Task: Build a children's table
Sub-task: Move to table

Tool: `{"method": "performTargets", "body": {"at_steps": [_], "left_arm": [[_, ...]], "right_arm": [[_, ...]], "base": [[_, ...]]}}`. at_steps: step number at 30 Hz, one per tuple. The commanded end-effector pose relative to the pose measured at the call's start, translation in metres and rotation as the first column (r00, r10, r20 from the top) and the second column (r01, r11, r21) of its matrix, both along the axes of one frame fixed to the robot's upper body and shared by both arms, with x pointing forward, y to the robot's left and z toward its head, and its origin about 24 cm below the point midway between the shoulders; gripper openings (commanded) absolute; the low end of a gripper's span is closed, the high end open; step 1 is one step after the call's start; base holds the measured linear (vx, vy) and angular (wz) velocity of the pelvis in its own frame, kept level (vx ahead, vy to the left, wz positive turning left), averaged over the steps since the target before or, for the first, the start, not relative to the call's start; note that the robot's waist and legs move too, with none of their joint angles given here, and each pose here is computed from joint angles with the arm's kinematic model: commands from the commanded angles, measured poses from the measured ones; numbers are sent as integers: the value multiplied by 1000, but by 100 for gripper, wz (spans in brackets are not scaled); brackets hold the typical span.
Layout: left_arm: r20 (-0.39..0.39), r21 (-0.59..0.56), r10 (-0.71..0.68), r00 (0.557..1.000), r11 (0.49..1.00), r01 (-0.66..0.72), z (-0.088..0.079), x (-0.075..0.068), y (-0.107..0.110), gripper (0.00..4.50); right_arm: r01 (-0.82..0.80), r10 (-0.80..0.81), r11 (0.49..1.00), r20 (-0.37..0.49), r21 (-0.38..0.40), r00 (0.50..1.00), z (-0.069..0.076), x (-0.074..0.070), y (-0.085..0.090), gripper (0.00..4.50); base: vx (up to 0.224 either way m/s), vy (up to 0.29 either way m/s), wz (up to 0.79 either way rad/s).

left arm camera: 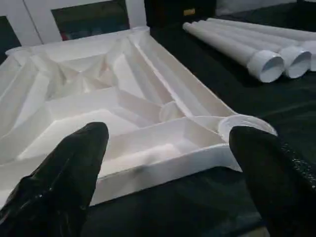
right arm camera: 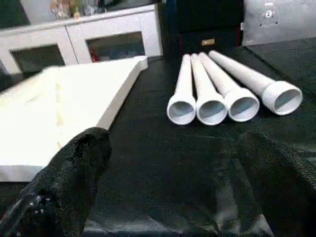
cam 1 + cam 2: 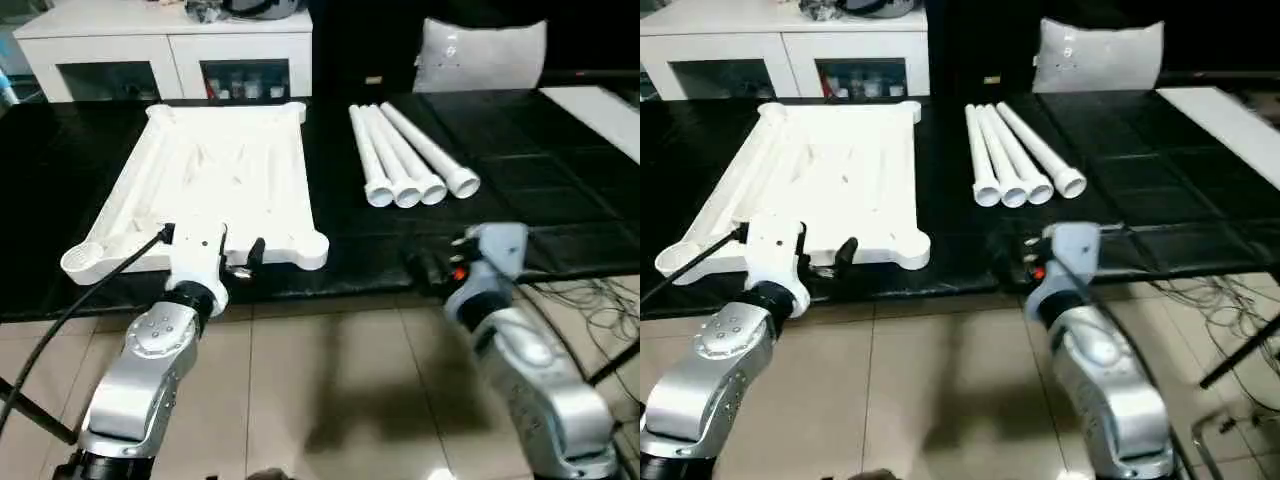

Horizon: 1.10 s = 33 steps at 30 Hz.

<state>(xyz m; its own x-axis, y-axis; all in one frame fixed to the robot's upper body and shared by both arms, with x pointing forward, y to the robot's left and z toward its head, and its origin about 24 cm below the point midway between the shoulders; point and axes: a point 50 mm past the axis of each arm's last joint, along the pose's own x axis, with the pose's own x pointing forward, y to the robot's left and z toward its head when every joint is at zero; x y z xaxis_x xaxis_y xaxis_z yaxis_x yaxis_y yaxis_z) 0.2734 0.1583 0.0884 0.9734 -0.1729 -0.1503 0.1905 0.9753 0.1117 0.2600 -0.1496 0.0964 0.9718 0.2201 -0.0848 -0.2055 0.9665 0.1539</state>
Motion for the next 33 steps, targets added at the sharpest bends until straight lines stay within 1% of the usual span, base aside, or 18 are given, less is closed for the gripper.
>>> {"method": "performTargets", "body": {"at_steps": [1,4,5,7,8,11,13,14,16,18,19,20,22,26,28,29,30,33], "left_arm": [[10,10,-5,1000,1000,5,4,2,0,438],[12,-4,10,1000,1000,-10,6,0,2,438],[16,-27,11,1000,1000,-11,8,-3,4,438],[16,-40,17,1000,999,-17,9,-4,7,438],[16,-38,25,1000,999,-24,9,-5,8,438],[14,-33,29,999,999,-29,8,-6,12,438],[14,-31,22,1000,999,-22,9,-6,11,438],[15,-31,12,1000,999,-11,10,-5,11,438],[15,-29,3,1000,1000,-3,10,-5,10,438],[13,-12,-12,1000,1000,13,11,-5,9,438],[16,-16,-33,999,999,33,12,-5,6,438],[16,-18,-39,999,999,39,12,-4,5,438],[19,-11,-60,998,998,60,13,-4,2,438],[15,-18,-89,996,996,89,12,-3,-3,438],[2,-22,-95,995,995,95,9,-3,-5,438],[-6,-28,-95,995,995,95,7,-3,-5,438],[-9,-31,-95,995,995,95,7,-3,-5,438],[-11,-40,-107,994,994,106,6,-5,-6,438]], "right_arm": [[-15,15,1000,-8,1,1000,-1,-1,0,450],[-17,18,998,3,-60,1000,-2,1,1,450],[-15,16,998,18,-59,1000,0,1,4,450],[9,-7,996,27,-90,1000,2,1,5,450],[-13,16,995,34,-100,999,3,1,8,450],[-58,58,994,0,-88,998,2,1,14,450],[-69,71,991,15,-117,997,3,1,15,450],[-67,73,987,31,-149,997,3,0,16,450],[-64,71,986,43,-155,997,2,-1,16,450],[-49,64,980,72,-195,995,3,-1,16,450],[-28,36,995,80,-96,996,5,-3,14,450],[-23,28,998,81,-65,996,6,-3,13,450],[-20,27,991,59,-132,998,2,-4,10,450],[6,1,992,52,-126,999,0,-4,6,450],[27,-16,977,53,-210,998,0,-4,4,450],[20,-19,980,7,-199,1000,-3,-4,5,450],[15,-18,983,-15,-185,1000,-4,-4,6,450],[-48,54,988,36,-148,998,1,-6,10,450]], "base": [[-72,-47,6],[-65,-65,4],[-49,-62,-3],[-24,-31,-1],[0,0,0],[0,0,0],[0,0,0],[2,20,35],[20,13,39],[45,-38,54],[0,-56,51],[-9,-63,33],[13,-48,36],[47,10,30],[17,-2,10],[-23,-79,4],[-23,-79,4],[-40,-78,4]]}}
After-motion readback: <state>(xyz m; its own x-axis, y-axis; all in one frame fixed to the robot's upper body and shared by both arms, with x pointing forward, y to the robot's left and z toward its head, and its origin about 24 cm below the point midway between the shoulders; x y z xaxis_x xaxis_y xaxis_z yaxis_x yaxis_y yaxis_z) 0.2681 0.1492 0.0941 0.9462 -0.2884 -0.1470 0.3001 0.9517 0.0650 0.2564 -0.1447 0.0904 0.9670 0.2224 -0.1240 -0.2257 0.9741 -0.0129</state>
